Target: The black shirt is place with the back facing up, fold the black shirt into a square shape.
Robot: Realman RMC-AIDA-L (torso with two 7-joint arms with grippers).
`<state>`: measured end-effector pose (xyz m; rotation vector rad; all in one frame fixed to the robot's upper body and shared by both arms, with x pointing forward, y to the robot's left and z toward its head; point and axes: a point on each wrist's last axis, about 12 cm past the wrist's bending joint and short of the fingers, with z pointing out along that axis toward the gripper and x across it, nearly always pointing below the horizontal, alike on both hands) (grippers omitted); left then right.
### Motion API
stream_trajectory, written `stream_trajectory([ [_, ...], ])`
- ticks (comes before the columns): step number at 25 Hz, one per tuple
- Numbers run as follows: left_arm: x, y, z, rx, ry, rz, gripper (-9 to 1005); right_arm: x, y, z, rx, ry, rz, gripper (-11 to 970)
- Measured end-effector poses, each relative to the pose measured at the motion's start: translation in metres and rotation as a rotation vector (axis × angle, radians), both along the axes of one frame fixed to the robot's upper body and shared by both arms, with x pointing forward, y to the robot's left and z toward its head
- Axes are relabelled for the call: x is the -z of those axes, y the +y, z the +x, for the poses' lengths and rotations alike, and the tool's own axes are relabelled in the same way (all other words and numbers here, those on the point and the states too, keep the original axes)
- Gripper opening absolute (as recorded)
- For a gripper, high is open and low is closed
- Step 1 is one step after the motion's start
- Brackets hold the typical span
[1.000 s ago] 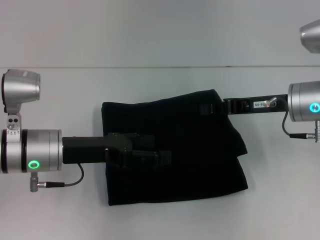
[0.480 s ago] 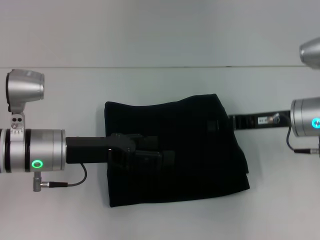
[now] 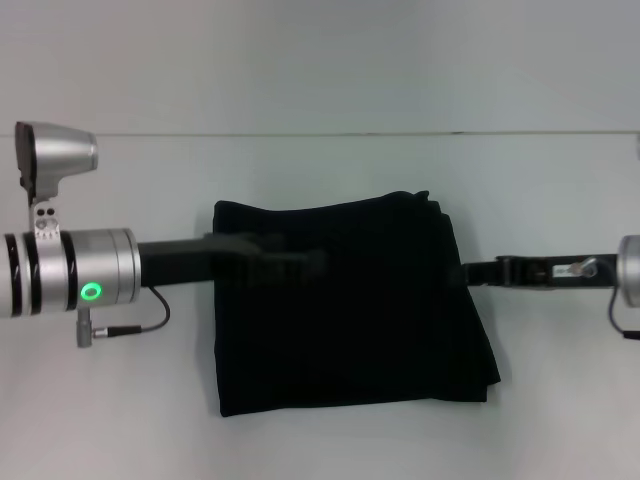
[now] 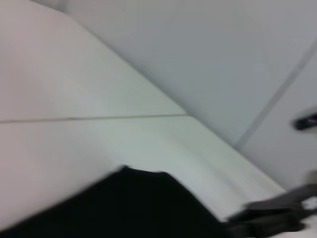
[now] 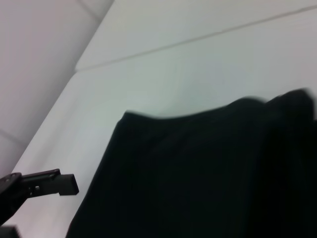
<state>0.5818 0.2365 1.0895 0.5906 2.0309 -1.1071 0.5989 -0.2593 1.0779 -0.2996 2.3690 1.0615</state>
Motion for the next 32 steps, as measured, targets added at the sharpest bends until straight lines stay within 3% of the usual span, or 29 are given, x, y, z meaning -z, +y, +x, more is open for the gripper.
stream_trajectory([
  [7,0.003,0.01,0.026,-0.225,0.013,0.076,928,-0.014,-0.024,0.008,0.075,-0.035,0.025,323],
  [10,0.004,0.017,0.037,-0.357,0.046,0.092,927,-0.026,-0.029,0.016,0.096,-0.046,0.035,569],
  [14,0.007,0.026,0.048,-0.508,0.089,0.11,926,-0.039,-0.025,0.028,0.111,-0.044,0.041,693],
  [16,0.01,0.026,0.05,-0.531,0.103,0.121,925,-0.041,-0.021,0.032,0.107,-0.048,0.039,755],
  [22,0.019,0.016,0.052,-0.512,0.136,0.175,923,-0.037,-0.003,0.035,0.089,-0.046,0.032,742],
  [32,0.02,-0.004,0.051,-0.444,0.157,0.161,920,-0.018,0.031,0.041,0.102,-0.045,-0.049,715],
])
